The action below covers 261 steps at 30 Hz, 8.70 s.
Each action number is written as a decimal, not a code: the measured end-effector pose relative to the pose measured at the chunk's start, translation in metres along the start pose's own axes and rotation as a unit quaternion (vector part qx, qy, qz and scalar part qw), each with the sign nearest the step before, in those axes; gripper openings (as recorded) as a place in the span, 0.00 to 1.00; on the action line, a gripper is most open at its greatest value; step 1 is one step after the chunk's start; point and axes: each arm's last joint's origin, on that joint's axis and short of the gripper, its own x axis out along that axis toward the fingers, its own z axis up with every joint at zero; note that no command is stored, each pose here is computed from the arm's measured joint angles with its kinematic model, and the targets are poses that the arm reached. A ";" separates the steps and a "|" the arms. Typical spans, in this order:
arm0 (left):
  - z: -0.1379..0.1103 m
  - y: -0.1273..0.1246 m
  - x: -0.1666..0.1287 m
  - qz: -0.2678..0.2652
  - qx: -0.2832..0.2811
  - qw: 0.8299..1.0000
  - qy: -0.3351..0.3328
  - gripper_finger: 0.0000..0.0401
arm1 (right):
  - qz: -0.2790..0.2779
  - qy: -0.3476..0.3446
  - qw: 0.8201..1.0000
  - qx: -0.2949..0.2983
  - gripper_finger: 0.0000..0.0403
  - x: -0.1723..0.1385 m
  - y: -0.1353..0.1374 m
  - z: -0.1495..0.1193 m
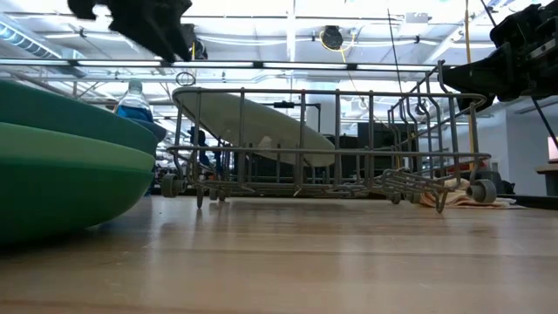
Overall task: Sort dishes
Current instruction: Put the light blue plate into the dish rack, then put the blue plate into the dish rack
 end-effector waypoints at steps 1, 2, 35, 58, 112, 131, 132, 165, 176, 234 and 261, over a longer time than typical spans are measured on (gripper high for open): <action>0.001 -0.004 0.004 -0.002 0.018 1.000 0.014 0.46 | 0.000 0.000 1.000 0.000 0.02 0.000 0.000 0.000; 0.002 -0.007 0.008 0.002 0.034 0.999 0.025 0.46 | 0.000 0.000 1.000 0.000 0.02 0.000 0.000 0.000; 0.027 -0.051 0.077 0.141 0.204 0.948 0.200 0.03 | 0.000 0.000 1.000 0.001 0.02 0.000 0.000 0.000; 0.093 -0.002 -0.032 0.166 -0.410 0.895 -0.047 0.03 | 0.000 0.001 1.000 0.001 0.02 0.000 0.000 0.000; 0.067 -0.027 0.018 0.193 -0.715 0.671 0.031 0.03 | 0.001 -0.033 0.999 0.001 0.02 0.000 0.000 0.006; 0.068 -0.033 0.015 0.157 -0.688 0.706 0.060 0.24 | 0.001 -0.032 0.999 0.003 0.02 0.000 0.000 0.006; 0.068 -0.033 0.014 0.157 -0.680 0.713 0.062 0.24 | 0.001 -0.032 0.999 0.003 0.02 0.000 0.000 0.006; 0.066 -0.023 -0.007 0.177 -0.651 0.732 0.100 0.41 | 0.001 -0.032 0.999 0.003 0.02 0.000 0.000 0.006; 0.066 -0.025 -0.010 0.166 -0.627 0.753 0.112 0.74 | 0.001 -0.032 0.999 0.003 0.02 0.000 0.000 0.006; 0.039 -0.040 -0.103 0.163 -0.375 0.911 -0.049 0.74 | 0.014 -0.058 0.980 0.190 0.02 -0.001 0.000 0.011; 0.073 -0.217 -0.010 -0.225 -0.263 0.911 0.223 0.68 | 0.011 -0.087 0.964 0.252 0.02 -0.001 0.000 0.017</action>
